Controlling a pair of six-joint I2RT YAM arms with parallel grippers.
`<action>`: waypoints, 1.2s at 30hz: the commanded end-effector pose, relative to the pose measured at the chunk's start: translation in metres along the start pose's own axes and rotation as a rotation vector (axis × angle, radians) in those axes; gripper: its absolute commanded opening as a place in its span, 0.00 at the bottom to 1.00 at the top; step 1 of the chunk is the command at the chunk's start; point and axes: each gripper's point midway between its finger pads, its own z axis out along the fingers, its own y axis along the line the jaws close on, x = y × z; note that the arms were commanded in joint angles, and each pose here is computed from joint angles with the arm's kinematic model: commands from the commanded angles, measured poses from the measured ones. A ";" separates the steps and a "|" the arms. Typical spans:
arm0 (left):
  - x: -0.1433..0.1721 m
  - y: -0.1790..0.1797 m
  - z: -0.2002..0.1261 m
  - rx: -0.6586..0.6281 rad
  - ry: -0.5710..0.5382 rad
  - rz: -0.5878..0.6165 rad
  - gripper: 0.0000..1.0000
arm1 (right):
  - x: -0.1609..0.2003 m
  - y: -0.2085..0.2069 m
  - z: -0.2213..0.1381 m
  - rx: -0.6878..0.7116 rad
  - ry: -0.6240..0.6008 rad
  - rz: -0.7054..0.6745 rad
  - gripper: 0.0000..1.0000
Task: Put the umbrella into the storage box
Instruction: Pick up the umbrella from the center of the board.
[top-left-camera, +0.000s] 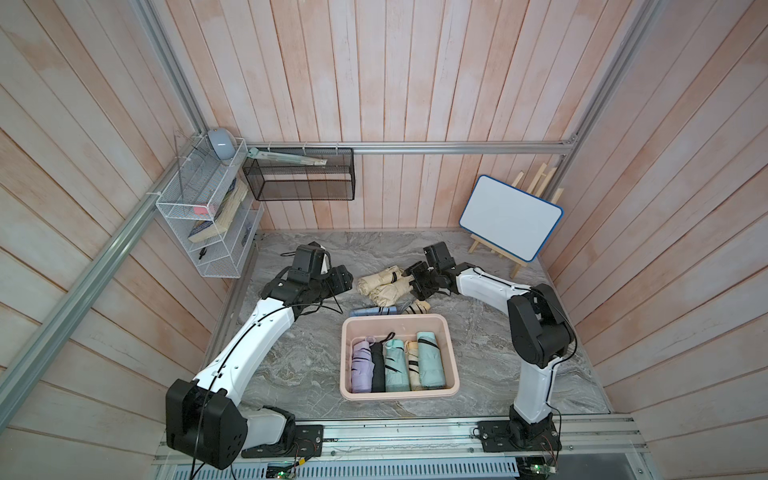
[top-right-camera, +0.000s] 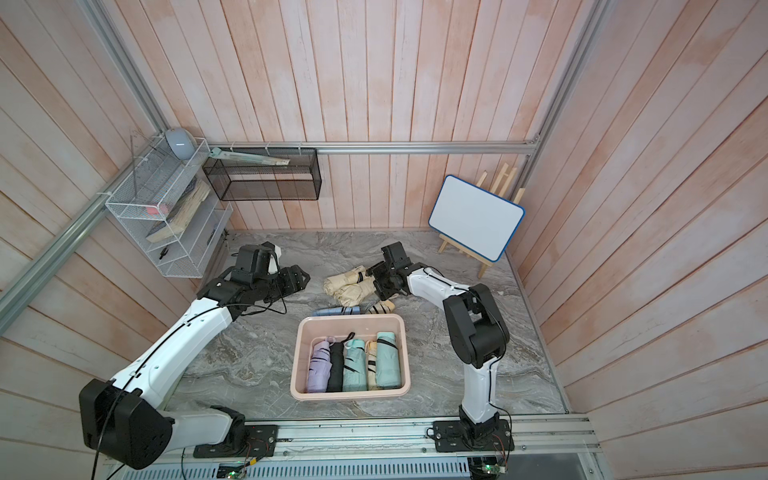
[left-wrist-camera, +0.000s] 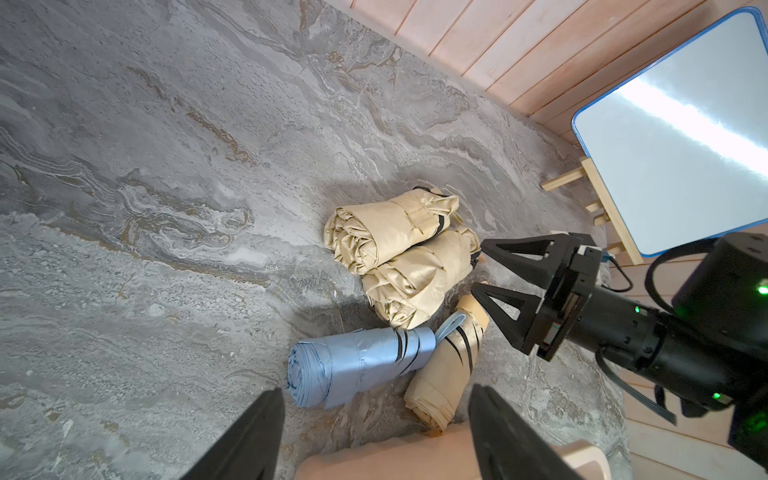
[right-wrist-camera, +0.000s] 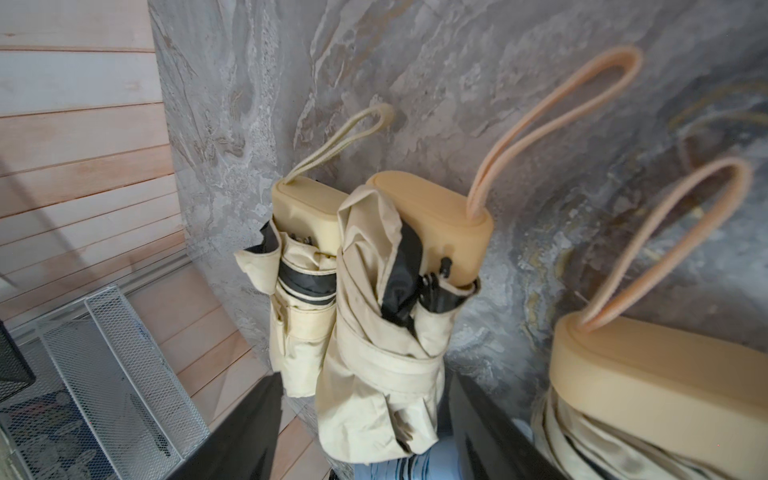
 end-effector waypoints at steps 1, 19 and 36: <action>-0.014 -0.005 -0.005 0.017 -0.033 -0.008 0.76 | 0.006 -0.004 0.009 0.065 0.008 -0.001 0.71; -0.008 0.009 0.004 -0.004 -0.004 -0.055 0.76 | 0.017 -0.008 0.009 0.240 -0.054 -0.055 0.75; -0.008 0.014 0.006 0.000 0.008 -0.061 0.76 | 0.023 -0.015 0.052 0.275 -0.022 -0.056 0.73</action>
